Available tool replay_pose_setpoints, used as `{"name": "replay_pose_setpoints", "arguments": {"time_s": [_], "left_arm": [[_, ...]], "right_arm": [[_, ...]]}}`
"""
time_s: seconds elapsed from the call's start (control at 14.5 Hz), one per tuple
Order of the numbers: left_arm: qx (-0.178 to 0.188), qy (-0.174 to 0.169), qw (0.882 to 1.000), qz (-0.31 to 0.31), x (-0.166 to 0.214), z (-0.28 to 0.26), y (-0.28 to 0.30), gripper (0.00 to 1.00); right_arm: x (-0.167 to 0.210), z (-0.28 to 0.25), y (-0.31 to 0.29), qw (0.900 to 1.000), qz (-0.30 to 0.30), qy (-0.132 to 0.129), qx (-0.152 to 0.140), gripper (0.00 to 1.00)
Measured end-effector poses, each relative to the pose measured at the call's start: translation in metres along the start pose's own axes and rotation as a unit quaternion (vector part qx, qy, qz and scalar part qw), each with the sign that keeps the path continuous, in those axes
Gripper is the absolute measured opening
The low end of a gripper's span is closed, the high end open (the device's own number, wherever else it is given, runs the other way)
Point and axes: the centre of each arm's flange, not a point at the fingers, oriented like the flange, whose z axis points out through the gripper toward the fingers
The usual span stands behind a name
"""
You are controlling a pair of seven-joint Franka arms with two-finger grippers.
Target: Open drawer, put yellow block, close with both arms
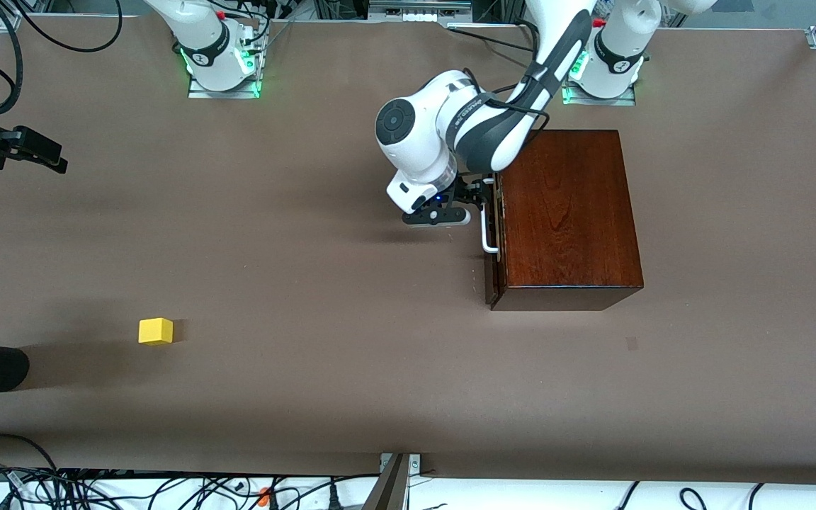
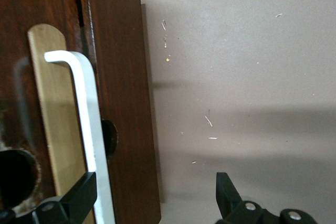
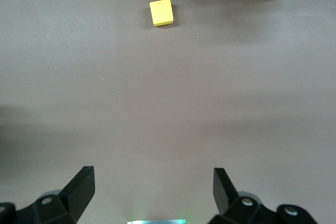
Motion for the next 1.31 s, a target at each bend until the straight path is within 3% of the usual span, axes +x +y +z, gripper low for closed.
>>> {"name": "replay_pose_setpoints", "arguments": {"time_s": [0.35, 1.04, 1.31], "left_arm": [[0.01, 0.006, 1.0, -0.003, -0.002, 0.014, 0.011, 1.0], [-0.029, 0.036, 0.999, -0.029, -0.006, 0.013, 0.035, 1.0], [-0.028, 0.04, 0.998, -0.034, -0.002, 0.001, 0.033, 1.0]], "right_arm": [[0.0, 0.0, 0.0, 1.0, 0.0, 0.0, 0.0, 1.0], [0.0, 0.001, 0.0, 1.0, 0.0, -0.001, 0.0, 1.0], [0.0, 0.001, 0.0, 1.0, 0.0, -0.001, 0.0, 1.0]]}}
